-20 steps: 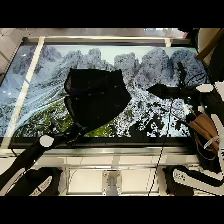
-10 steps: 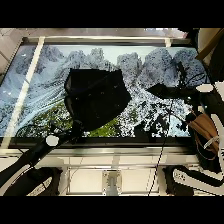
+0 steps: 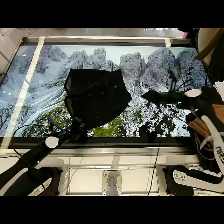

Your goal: Fold the clothes and pants, and hang the long-sleeved shirts on hangers.

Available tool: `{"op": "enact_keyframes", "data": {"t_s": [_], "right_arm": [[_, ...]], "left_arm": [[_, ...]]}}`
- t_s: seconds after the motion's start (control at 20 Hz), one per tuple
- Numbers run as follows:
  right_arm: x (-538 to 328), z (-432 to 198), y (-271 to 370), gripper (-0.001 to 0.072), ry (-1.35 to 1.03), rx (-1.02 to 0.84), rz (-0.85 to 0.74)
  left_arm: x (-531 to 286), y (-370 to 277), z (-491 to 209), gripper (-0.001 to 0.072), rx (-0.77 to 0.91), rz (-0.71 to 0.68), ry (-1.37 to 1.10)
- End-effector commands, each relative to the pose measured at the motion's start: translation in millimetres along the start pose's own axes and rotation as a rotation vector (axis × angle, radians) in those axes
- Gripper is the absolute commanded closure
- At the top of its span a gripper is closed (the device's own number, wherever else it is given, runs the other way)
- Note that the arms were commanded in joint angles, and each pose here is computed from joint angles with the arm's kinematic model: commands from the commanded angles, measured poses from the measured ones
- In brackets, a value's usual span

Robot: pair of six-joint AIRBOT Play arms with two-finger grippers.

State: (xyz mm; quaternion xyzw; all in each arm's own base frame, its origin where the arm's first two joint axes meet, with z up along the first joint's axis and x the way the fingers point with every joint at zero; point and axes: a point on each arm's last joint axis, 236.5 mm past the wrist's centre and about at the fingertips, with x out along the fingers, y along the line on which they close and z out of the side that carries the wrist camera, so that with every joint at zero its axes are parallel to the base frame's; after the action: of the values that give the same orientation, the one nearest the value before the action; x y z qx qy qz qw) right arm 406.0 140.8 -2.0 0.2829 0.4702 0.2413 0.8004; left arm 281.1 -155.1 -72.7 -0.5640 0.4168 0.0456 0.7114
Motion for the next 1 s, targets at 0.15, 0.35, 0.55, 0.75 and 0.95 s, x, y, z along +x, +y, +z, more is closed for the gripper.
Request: {"op": "enact_keyframes", "data": {"t_s": [0.15, 0.35, 0.55, 0.75, 0.95], "right_arm": [[117.0, -44.7, -2.4, 0.0163, 0.115, 0.118, 0.043], [123.1, -28.3, -9.2, 0.0169, 0.090, 0.125, 0.036], [124.4, -4.9, -11.8, 0.0171, 0.018, 0.125, 0.001], [123.0, 9.1, -7.2, 0.0660, -0.012, 0.114, 0.003], [106.4, 3.0, 19.7, 0.0667, 0.077, 0.063, 0.101]], "left_arm": [[-5.3, -9.8, -1.2, 0.0683, 0.109, -0.032, 0.001], [-5.3, -8.6, -0.5, 0.0682, 0.153, -0.027, -0.002], [-5.3, -8.3, -0.3, 0.0682, 0.172, -0.026, -0.003], [-5.3, -8.2, 0.0, 0.0682, 0.177, -0.025, -0.004], [-13.0, -25.9, 12.5, 0.0684, 0.308, -0.061, -0.048]]}}
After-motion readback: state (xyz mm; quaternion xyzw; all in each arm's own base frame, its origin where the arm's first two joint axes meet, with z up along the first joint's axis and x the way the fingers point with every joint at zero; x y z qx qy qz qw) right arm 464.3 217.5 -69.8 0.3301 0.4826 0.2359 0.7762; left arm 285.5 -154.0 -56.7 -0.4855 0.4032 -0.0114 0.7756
